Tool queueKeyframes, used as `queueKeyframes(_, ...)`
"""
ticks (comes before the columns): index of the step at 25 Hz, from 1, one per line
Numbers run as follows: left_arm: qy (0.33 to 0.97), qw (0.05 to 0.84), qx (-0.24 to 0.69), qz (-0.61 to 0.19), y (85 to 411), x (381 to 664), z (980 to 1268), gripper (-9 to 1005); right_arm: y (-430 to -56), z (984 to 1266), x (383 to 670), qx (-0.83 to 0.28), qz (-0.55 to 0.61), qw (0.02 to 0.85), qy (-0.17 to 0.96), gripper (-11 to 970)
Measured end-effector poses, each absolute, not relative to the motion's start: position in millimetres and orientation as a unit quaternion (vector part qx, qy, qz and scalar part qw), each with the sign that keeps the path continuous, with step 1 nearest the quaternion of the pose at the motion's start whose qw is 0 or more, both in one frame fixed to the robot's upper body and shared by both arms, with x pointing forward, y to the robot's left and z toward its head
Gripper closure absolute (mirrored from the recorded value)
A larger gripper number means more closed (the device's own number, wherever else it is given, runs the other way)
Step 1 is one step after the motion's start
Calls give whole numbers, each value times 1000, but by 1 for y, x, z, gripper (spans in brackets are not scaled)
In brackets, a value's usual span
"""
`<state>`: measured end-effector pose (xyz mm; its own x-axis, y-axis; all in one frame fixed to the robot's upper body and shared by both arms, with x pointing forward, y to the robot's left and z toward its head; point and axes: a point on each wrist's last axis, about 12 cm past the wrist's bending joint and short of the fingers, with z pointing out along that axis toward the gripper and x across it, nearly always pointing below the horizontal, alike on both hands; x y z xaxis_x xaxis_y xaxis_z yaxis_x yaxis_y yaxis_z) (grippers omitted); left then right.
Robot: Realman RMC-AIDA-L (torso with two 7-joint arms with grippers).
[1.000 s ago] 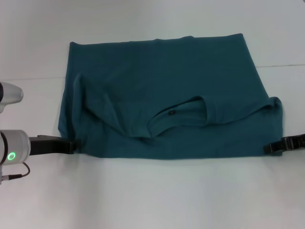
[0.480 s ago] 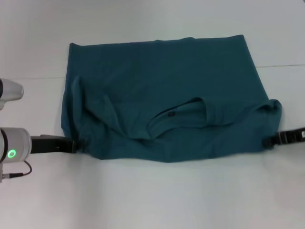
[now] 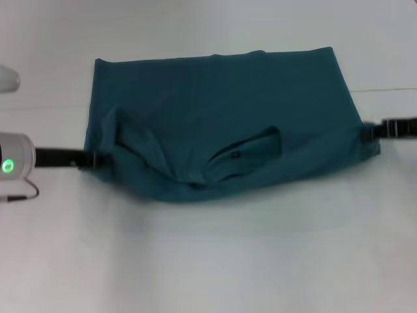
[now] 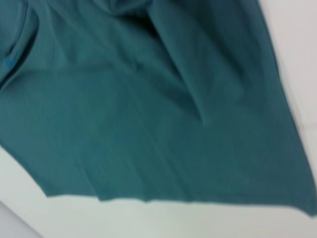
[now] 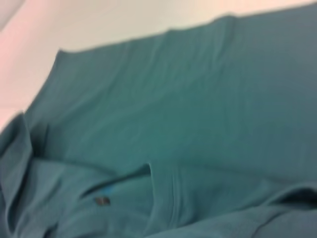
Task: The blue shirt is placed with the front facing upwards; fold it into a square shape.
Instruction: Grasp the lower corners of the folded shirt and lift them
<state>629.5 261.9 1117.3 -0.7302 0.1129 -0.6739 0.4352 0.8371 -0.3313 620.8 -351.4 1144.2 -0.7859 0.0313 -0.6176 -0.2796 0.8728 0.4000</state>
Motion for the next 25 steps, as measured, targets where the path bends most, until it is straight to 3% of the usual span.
queueKeyframes(15, 880, 386, 145, -237, 266, 670, 1165, 978, -353, 1207, 665, -26, 234, 394, 889, 899)
queueKeyframes(25, 883, 370, 141, -251, 268, 660, 1155, 978, -366, 1191, 651, -13, 234, 374, 897, 899)
